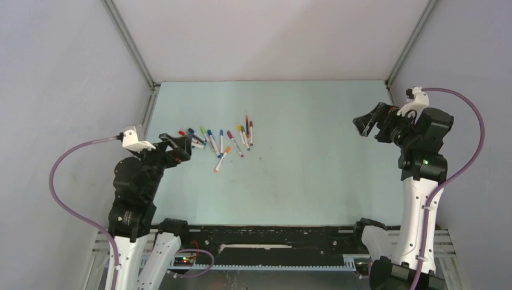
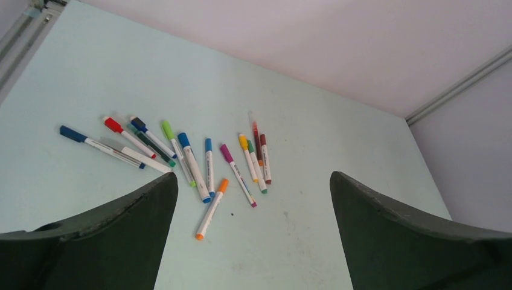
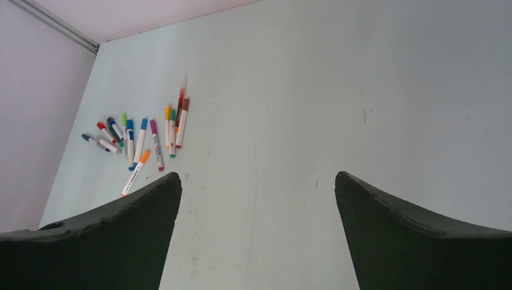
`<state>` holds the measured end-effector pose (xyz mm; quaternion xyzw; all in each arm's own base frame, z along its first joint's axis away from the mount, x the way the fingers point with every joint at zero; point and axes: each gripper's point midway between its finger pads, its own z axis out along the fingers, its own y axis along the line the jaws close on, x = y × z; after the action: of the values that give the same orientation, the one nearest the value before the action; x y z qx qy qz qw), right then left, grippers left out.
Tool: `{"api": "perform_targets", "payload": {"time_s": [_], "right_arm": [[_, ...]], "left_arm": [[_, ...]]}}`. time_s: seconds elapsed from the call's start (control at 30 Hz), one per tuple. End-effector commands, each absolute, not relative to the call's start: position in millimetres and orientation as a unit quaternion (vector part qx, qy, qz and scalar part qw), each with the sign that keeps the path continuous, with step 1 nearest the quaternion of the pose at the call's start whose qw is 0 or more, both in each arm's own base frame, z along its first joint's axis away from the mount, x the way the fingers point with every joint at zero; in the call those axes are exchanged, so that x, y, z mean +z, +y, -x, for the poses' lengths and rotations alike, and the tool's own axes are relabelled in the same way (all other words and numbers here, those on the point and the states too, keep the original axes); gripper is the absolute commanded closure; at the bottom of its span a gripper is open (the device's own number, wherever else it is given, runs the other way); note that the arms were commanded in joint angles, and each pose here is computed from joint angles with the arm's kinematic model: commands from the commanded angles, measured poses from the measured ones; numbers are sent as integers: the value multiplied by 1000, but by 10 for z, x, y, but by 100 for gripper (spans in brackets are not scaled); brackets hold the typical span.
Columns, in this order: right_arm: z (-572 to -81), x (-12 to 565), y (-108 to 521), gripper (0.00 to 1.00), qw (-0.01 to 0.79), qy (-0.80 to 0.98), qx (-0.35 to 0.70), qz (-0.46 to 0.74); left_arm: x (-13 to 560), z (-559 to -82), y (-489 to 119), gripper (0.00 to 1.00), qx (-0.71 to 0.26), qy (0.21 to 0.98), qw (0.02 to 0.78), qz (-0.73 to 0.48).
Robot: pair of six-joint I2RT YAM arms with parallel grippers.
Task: Open the pen caps
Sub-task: Pick up the pen from the center of the board.
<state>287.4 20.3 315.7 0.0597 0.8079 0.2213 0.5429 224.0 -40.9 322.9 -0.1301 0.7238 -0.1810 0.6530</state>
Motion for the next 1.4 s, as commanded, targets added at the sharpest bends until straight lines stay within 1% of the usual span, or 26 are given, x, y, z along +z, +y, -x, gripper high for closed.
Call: {"api": "perform_targets", "payload": {"time_s": [0.0,0.23,0.37,0.43,0.53,0.6,0.67,0.73,0.8,0.9,1.0,1.2,1.3,1.37], "right_arm": [[-2916,3269,193,0,560,797,220,-54],[-2922,3194,239,0,551,801,232,-40],[-2908,3160,288,0,555,798,234,-10],[-2887,3078,357,0,553,800,232,32],[-2819,2835,621,0,541,796,217,159],[-2746,2639,780,0,523,791,211,237],[-2702,2504,844,0,511,788,214,268],[-2648,2447,890,0,504,782,226,288],[-2612,2428,922,0,503,775,246,293],[-2542,2444,990,0,508,755,301,285],[-2506,2372,990,0,512,749,315,279],[-2527,2279,975,0,508,756,300,282],[-2525,2247,1013,0,504,756,296,294],[-2501,2230,1047,0,501,753,298,306]], "left_arm": [[3172,-2320,-519,2,-210,728,640,127],[3099,-2382,-607,2,-234,731,628,128],[3054,-2417,-645,2,-242,735,620,127],[3021,-2444,-670,2,-246,739,615,125],[2900,-2554,-727,2,-258,753,591,136],[2761,-2654,-795,2,-263,772,562,137],[2555,-2766,-823,2,-239,806,524,137],[2363,-2876,-820,2,-184,839,495,130],[2229,-3000,-823,2,-132,861,476,122],[2037,-3199,-905,0,-101,878,451,125],[1819,-3329,-973,7,-67,892,432,111],[1350,-3299,-1069,17,31,940,341,18],[1181,-3300,-1168,24,26,948,316,-8],[1091,-3311,-1192,25,27,952,304,-17]]}}
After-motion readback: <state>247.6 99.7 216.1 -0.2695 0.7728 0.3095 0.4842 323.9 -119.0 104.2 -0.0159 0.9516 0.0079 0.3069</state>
